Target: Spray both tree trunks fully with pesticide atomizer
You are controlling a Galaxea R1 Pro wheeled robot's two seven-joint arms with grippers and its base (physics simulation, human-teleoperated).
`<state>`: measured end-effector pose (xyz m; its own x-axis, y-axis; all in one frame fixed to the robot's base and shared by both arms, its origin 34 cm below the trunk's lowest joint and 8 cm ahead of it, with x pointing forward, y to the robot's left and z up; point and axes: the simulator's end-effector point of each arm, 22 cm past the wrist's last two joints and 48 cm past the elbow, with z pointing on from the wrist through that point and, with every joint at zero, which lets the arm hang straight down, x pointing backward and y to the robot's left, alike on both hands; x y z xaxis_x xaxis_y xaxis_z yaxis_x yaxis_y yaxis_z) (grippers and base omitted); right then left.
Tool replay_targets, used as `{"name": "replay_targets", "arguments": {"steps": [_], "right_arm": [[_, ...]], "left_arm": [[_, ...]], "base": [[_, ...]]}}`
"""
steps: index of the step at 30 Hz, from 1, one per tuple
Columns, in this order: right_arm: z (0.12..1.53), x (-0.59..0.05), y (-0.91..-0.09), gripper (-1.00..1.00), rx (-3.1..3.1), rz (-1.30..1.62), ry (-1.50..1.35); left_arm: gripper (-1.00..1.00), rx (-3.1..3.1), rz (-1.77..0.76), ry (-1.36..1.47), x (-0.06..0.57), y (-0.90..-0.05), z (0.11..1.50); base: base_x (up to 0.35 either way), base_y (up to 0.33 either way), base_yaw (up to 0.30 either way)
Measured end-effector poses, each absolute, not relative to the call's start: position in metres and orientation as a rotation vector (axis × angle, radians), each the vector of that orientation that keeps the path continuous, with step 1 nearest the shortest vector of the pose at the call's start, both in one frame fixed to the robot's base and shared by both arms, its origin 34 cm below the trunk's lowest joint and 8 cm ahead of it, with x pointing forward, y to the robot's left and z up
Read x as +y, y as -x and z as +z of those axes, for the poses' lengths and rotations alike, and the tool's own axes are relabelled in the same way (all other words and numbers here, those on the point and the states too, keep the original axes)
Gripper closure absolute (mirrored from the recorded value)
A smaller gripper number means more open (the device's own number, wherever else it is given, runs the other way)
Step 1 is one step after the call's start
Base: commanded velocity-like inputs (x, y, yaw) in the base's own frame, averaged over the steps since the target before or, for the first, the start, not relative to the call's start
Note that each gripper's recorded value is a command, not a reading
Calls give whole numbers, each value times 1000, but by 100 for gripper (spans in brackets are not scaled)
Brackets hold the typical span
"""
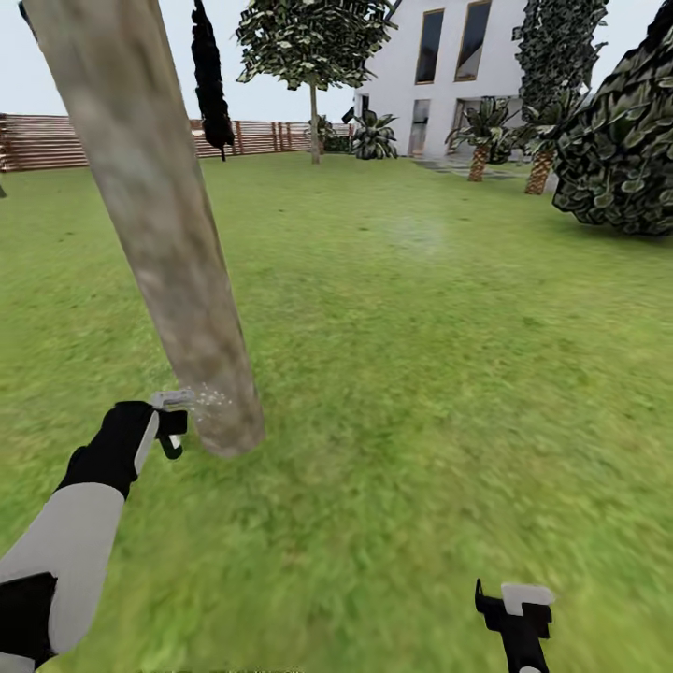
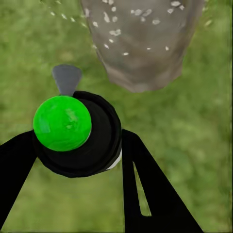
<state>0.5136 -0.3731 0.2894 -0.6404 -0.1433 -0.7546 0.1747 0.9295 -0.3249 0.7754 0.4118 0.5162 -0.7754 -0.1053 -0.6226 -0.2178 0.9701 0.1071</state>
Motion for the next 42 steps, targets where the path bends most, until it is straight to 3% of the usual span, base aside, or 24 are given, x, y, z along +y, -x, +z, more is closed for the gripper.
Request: {"name": "replay_targets", "arguments": {"steps": [2, 8, 14, 24, 31, 42], "right_arm": [[289, -374, -514, -100, 2217, -471, -22], [289, -374, -513, -100, 2217, -471, -21], [290, -376, -514, -100, 2214, -476, -22], [290, -376, -514, -100, 2215, -475, -20], [290, -376, -514, -100, 2215, -475, -20], [290, -376, -514, -100, 2214, -476, -21]], "left_arm": [[100, 2487, 179, 207, 393, -779, 517], [100, 2472, 249, 209, 428, -783, 536], [100, 2490, 226, 99, 384, -789, 529], [100, 2496, 218, 95, 382, -788, 526], [100, 2503, 328, 141, 446, -771, 527], [100, 2501, 247, 118, 426, -776, 526]], "base": [[0, 0, 278], [0, 0, 132], [15, 0, 1], [287, 0, 0], [12, 0, 22], [91, -122, 105]]}}
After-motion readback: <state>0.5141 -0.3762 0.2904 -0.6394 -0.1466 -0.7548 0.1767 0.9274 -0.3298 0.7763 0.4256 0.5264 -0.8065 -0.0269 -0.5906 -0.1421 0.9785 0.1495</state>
